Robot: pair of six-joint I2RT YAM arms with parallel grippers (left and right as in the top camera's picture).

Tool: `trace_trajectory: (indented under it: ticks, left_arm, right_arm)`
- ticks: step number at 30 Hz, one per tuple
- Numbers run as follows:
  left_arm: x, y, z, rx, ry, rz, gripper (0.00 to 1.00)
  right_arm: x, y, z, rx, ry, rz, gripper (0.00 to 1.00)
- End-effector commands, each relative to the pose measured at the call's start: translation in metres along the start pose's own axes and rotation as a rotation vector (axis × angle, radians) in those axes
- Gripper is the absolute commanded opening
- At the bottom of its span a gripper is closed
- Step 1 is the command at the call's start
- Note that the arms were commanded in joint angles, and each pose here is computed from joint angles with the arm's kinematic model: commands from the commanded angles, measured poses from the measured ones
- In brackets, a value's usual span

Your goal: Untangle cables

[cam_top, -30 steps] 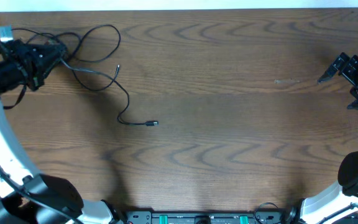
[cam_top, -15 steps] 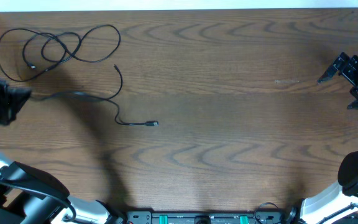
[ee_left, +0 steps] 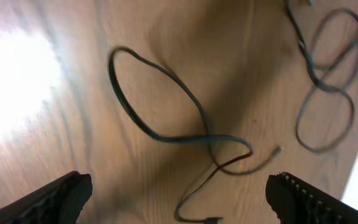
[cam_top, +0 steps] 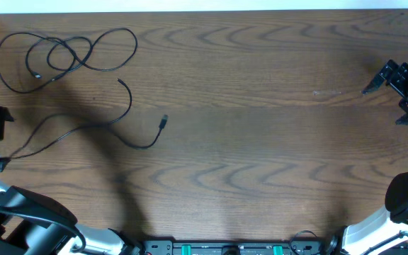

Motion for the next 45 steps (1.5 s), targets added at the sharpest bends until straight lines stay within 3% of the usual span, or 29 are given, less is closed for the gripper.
trace_trajectory:
  ticks: [1,8,17,23,27,34,40,45]
  left_arm:
    - [-0.023,-0.022,-0.006,-0.129,0.134,-0.155,0.95]
    - [-0.097,-0.073,-0.022,-0.168,0.245,-0.534,0.92]
    - [-0.219,-0.094,-0.053,0.149,0.111,-0.994,0.87]
    - [-0.276,-0.082,-0.074,0.250,0.084,-1.195,0.87]
    - [-0.287,-0.069,-0.097,0.346,0.062,-1.268,0.84]
    - [-0.290,-0.053,-0.141,0.454,0.154,-1.375,0.84]
    - [-0.307,-0.038,-0.176,0.419,0.439,-1.476,0.86]
    - [-0.307,-0.036,-0.201,0.451,0.454,-1.479,0.88]
  right_arm:
    - [0.000,0.001,0.004,0.007,-0.014,0.014,0.99]
    - [0.000,0.001,0.004,0.007,-0.014,0.014,0.99]
    - [0.000,0.001,0.004,0.007,-0.014,0.014,0.99]
    - [0.000,0.001,0.004,0.007,-0.014,0.014,0.99]
    - [0.000,0.001,0.004,0.007,-0.014,0.014,0.99]
    - [0.000,0.001,0.004,0.007,-0.014,0.014,0.99]
    - [0.000,0.001,0.004,0.007,-0.014,0.014,0.99]
    - [0.000,0.001,0.004,0.007,-0.014,0.014,0.99]
Point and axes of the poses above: each gripper's point midway between its finger pads, its own z axis back along the fingers, its own y axis along the line the jaws close on, x = y × z, the point moved 9 cm from there along z, back along the fingers, and after that the axes turned 5 degrees about z, right-handed, at the moved point
